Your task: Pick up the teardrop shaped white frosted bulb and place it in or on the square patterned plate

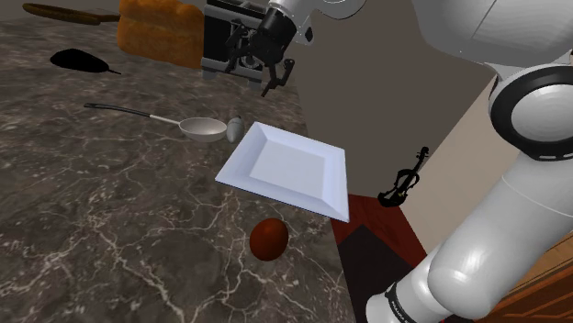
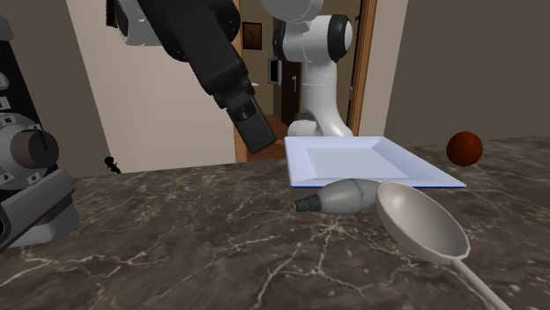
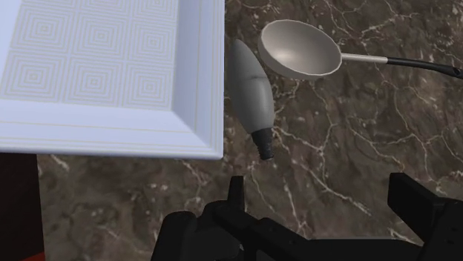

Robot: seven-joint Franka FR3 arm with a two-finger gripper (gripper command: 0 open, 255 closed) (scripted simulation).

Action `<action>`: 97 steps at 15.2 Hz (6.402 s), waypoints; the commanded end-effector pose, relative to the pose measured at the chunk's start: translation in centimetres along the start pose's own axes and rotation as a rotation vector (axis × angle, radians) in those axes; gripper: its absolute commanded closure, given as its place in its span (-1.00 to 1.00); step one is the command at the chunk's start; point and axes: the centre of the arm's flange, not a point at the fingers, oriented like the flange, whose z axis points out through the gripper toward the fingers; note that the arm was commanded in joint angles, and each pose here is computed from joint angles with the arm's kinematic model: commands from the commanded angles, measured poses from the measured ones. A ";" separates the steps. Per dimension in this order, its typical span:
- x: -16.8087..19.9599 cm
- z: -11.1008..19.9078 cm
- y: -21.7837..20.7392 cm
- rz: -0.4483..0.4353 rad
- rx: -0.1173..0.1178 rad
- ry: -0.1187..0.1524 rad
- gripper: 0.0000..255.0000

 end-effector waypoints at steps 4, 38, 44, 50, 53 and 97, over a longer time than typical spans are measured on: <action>0.0 0.0 0.0 0.000 0.000 0.000 1.00; -5.8 8.1 1.4 0.004 -0.135 0.030 1.00; -6.2 7.6 1.2 0.004 -0.135 0.030 1.00; -7.6 5.0 0.3 0.004 -0.135 0.030 1.00; -8.3 3.7 -0.2 0.004 -0.135 0.030 1.00; -12.6 4.0 13.3 0.015 -0.157 0.111 -1.00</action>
